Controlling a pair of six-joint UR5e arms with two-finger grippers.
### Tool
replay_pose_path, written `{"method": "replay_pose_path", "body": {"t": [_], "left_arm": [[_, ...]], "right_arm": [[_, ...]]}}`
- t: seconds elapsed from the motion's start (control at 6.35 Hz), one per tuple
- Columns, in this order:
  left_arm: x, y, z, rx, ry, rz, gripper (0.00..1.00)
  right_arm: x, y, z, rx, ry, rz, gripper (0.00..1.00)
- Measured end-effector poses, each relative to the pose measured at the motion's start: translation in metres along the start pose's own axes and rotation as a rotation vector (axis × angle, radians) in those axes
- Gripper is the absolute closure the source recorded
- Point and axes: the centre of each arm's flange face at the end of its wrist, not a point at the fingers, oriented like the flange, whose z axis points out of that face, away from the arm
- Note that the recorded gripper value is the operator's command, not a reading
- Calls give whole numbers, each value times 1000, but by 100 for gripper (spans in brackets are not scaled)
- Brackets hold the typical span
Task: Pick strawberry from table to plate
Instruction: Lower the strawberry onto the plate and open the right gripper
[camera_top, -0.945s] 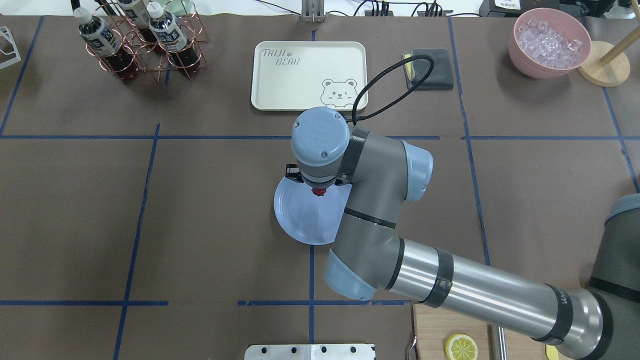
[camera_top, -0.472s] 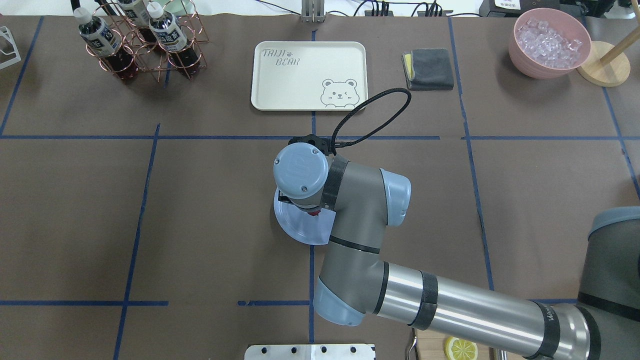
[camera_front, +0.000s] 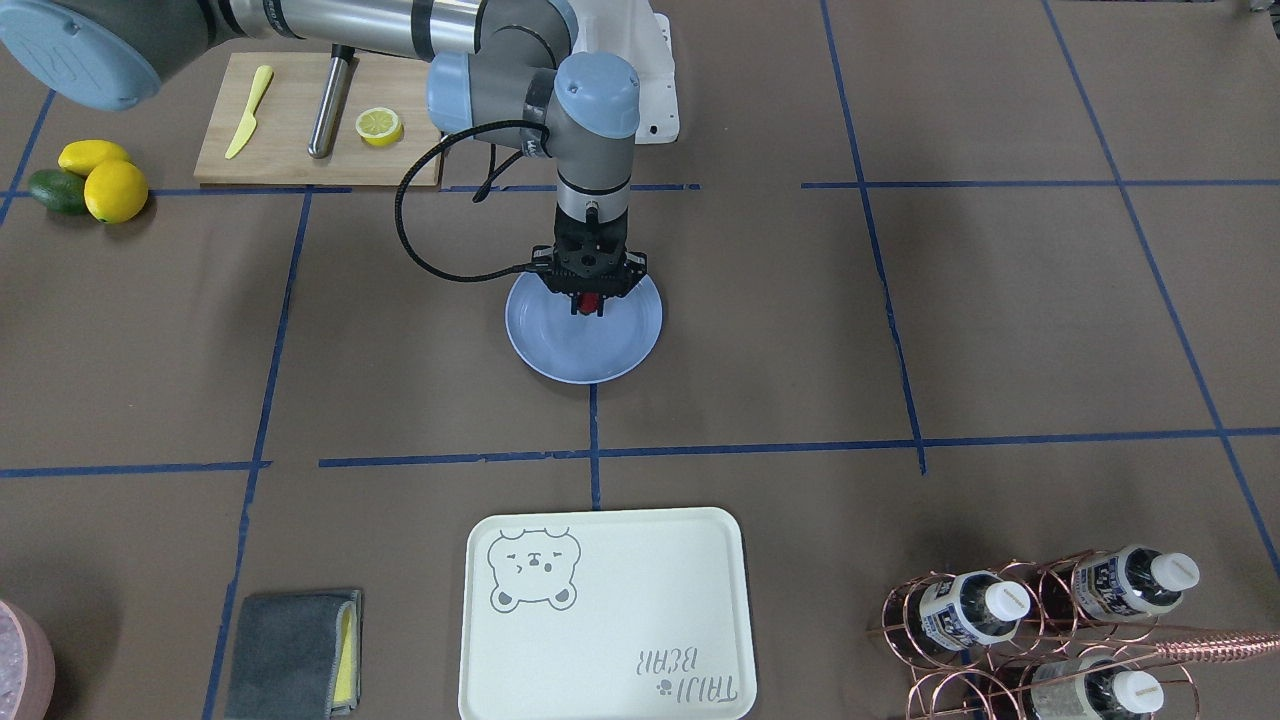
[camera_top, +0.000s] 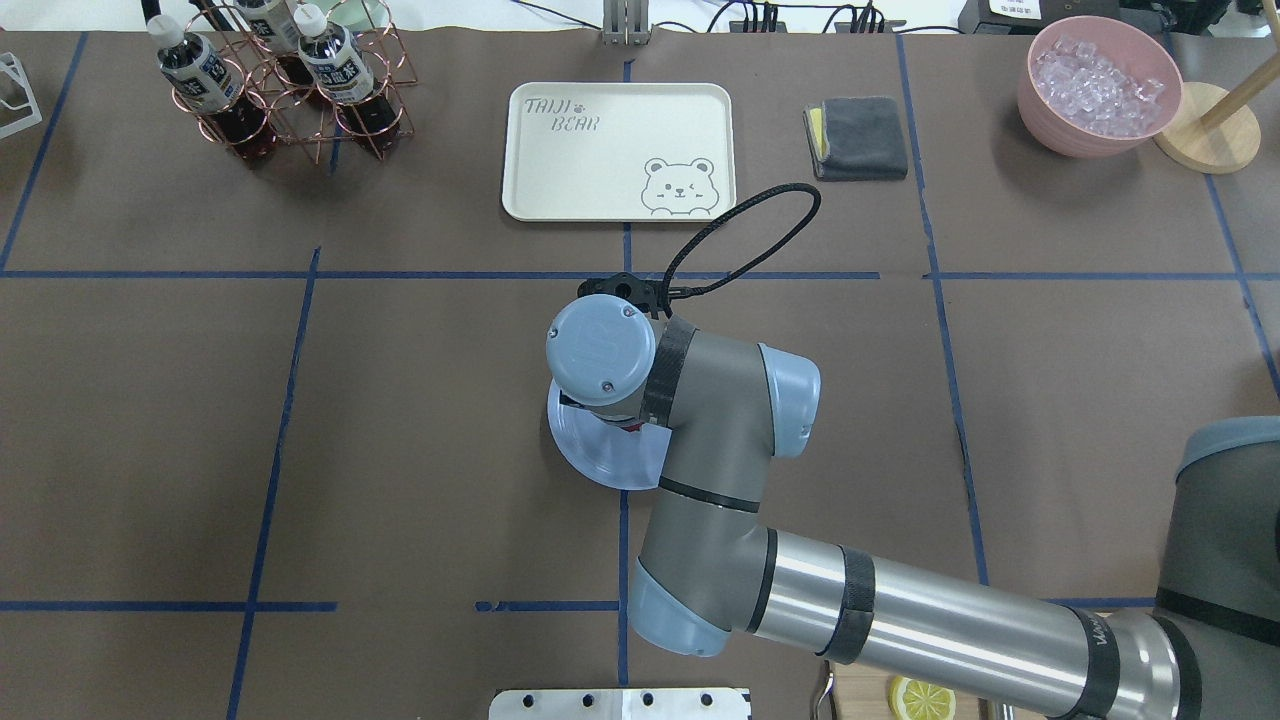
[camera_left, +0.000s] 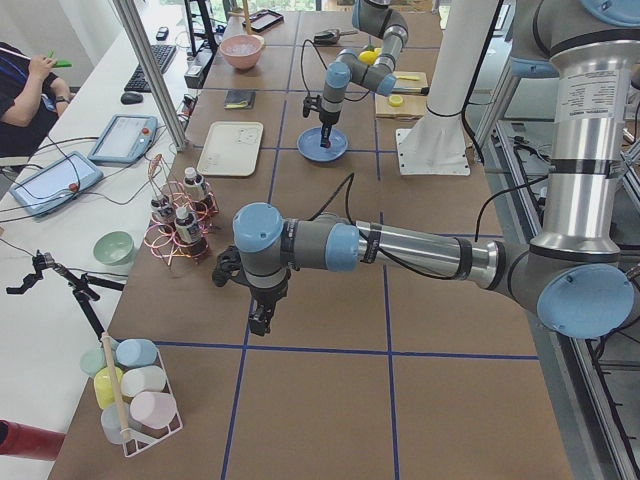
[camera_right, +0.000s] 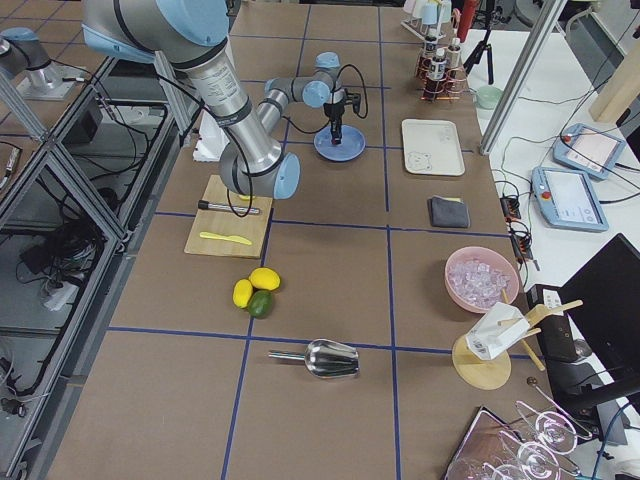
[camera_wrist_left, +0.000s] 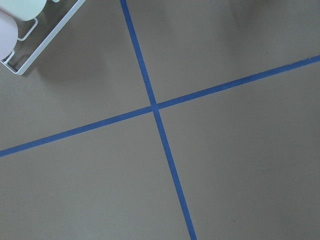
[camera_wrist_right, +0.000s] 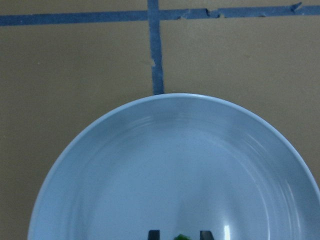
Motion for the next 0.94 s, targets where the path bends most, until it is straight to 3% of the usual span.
{"method": "replay_pose_path", "body": {"t": [0.16, 0.31, 0.63, 0.94], "left_arm": [[0, 1, 0, 0, 0, 0, 0], [0, 1, 0, -1, 0, -1, 0], [0, 2, 1, -3, 1, -3, 0], [-2, 4, 3, -7, 1, -7, 0]], "right_arm": [[0, 0, 1, 3, 2, -3, 90], [1, -1, 2, 3, 5, -5, 1], [2, -1, 2, 4, 4, -7, 0], [8, -26, -20, 13, -38, -2, 0]]}}
